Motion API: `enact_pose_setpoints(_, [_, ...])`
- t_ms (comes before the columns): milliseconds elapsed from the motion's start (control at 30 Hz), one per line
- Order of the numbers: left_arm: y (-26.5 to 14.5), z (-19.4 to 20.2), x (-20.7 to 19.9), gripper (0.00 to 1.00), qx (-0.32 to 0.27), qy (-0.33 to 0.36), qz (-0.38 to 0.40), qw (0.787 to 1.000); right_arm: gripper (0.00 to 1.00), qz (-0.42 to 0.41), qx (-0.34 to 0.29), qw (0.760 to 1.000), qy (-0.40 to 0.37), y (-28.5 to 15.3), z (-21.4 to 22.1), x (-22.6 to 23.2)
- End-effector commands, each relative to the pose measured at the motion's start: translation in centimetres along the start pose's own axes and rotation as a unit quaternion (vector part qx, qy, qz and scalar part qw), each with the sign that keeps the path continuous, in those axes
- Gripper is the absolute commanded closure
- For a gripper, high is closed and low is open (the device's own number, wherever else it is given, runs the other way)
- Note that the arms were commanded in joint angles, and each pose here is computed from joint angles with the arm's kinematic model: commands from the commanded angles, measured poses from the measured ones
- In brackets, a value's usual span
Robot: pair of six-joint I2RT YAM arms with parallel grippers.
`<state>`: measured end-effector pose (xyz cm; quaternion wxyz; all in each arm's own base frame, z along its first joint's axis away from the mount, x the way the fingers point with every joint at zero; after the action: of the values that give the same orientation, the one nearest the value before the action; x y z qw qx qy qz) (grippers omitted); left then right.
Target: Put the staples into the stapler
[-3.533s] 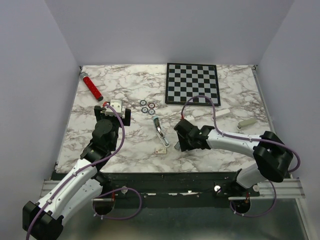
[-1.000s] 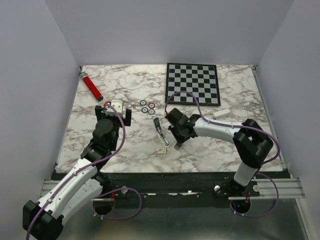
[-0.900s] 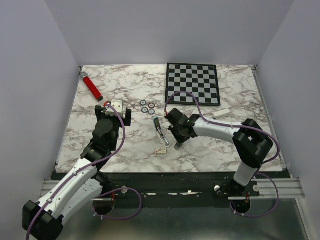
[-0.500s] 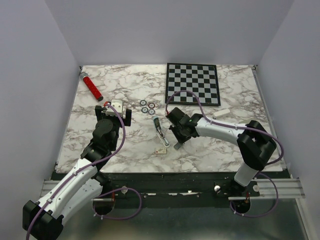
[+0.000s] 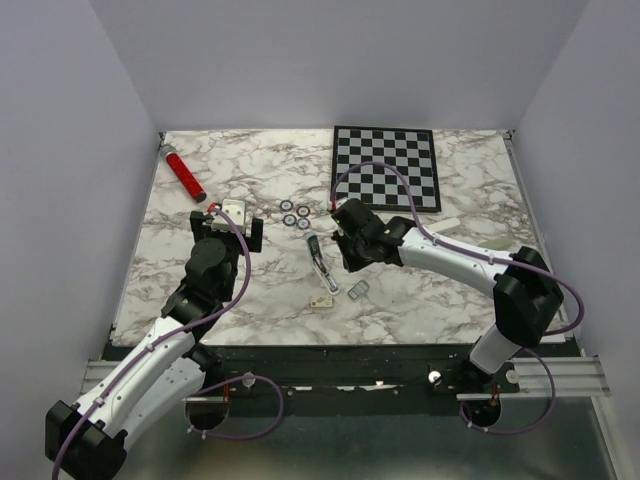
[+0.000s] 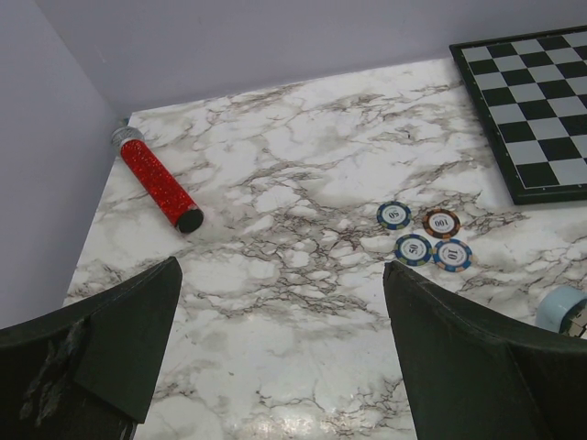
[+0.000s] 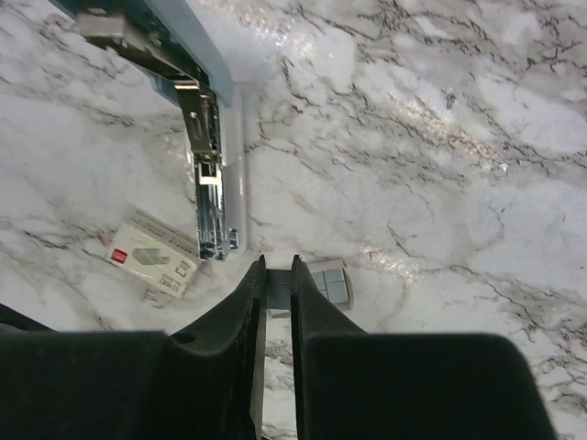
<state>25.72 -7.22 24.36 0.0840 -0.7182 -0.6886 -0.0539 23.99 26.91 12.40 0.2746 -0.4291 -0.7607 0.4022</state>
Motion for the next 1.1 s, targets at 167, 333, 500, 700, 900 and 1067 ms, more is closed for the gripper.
enact_pose_setpoints(167, [-0.1, -0.8, 0.4, 0.01, -0.014, -0.031, -0.018, 0.999, 0.82, -0.037, -0.067, 0.997, 0.018, 1.0, -3.5, 3.5])
enact_pose_setpoints(333, [-0.1, -1.0, 0.5, 0.01, -0.014, -0.045, -0.027, 0.999, 0.82, -0.042, -0.076, 0.996, 0.017, 2.1, -3.7, 4.3])
enact_pose_setpoints(500, [-0.1, -1.2, 0.9, 0.01, -0.011, -0.081, -0.049, 0.995, 0.82, -0.042, -0.075, 0.996, 0.015, 3.4, -3.0, 4.7])
enact_pose_setpoints(700, [-0.2, -1.1, 1.1, 0.01, -0.006, -0.106, -0.063, 0.992, 0.82, -0.044, -0.072, 0.996, 0.013, 4.4, -2.3, 5.0])
enact_pose_setpoints(900, [-0.2, -1.0, 1.1, 0.01, -0.004, -0.101, -0.065, 0.993, 0.82, -0.035, -0.06, 0.998, 0.014, 5.3, -1.2, 4.9])
enact_pose_setpoints(1067, [-0.2, -1.0, 1.0, 0.01, -0.004, -0.1, -0.062, 0.993, 0.82, -0.019, -0.058, 0.998, 0.015, 5.5, -0.6, 4.3])
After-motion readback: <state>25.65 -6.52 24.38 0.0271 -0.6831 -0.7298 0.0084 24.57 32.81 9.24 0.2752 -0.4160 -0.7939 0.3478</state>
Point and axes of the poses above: each gripper's point midway between its finger pads, its own y axis out along the fingers, its own x axis along the line the jaws close on, z = x × y, the point moved 4 cm from there along -y, back along the fingers, and after that the axes turned 3 degrees about y, right-handed, at the moved point
